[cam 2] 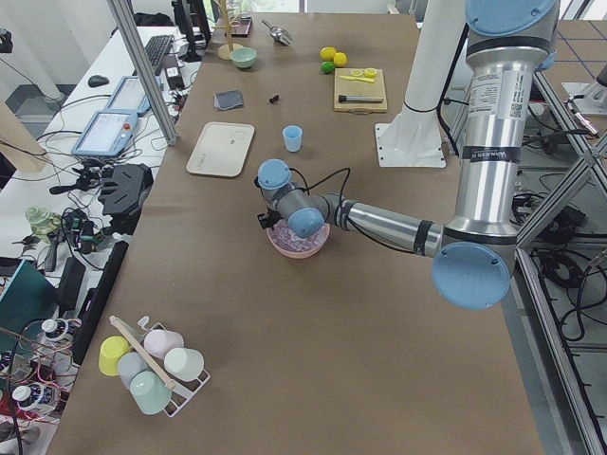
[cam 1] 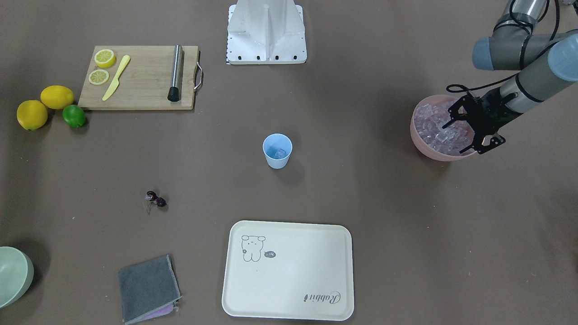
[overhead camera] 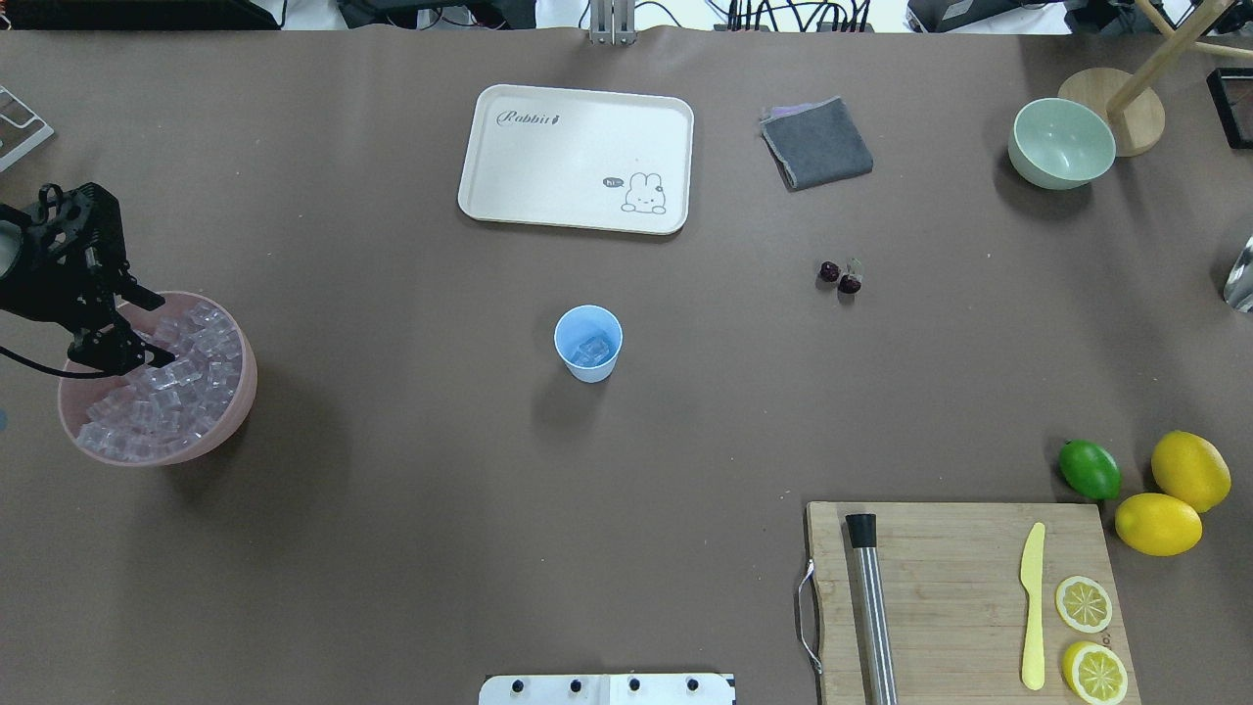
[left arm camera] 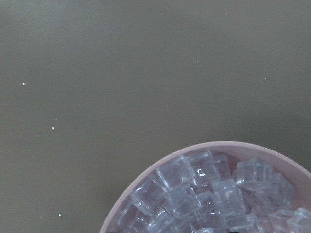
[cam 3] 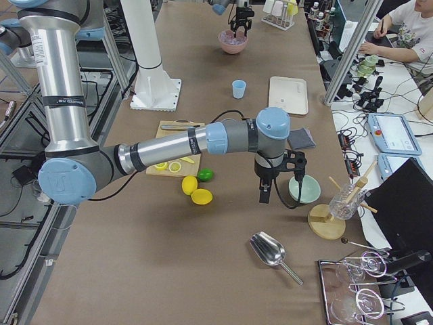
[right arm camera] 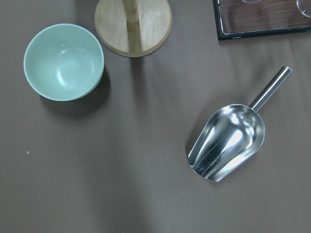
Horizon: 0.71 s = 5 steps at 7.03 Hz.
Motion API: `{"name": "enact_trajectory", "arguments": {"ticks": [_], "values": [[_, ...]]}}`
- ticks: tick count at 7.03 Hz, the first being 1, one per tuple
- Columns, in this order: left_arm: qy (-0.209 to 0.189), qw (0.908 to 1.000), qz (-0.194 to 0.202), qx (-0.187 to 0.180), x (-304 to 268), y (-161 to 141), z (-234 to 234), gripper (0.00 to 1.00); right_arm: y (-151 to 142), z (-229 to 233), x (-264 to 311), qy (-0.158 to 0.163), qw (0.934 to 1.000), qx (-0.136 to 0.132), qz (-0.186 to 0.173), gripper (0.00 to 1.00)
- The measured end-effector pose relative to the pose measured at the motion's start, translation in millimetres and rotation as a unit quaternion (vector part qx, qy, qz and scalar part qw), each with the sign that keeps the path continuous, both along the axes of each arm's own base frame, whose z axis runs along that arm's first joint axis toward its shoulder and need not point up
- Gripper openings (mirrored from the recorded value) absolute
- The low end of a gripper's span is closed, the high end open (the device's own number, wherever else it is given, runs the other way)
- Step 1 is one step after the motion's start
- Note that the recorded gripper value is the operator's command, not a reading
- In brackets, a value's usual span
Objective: Put ice and cherries in cup
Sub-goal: 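Lower the left gripper into the bowl and grasp another ice cube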
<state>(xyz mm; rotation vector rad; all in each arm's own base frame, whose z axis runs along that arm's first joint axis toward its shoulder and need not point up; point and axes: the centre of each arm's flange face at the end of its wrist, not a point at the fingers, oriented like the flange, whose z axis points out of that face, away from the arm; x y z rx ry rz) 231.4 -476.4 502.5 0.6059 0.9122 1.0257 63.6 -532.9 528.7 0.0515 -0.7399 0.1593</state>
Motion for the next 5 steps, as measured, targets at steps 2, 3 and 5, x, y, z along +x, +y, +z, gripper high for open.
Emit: {"name": "enact_trajectory", "arguments": {"ticks": [2, 3, 5], "values": [[-0.007, 1.0000, 0.002, 0.002, 5, 6, 6, 0.77, 0, 0, 0, 0.002, 1.0000, -0.001, 0.001, 1.00], [-0.013, 0.9999, 0.002, 0.004, 10, 8, 9, 0.77, 0, 1, 0, 0.002, 1.0000, -0.001, 0.001, 1.00], [-0.017, 0.9998, 0.004, 0.005, 13, 11, 12, 0.75, -2, 1, 0, 0.002, 1.0000, 0.003, 0.001, 1.00]]}}
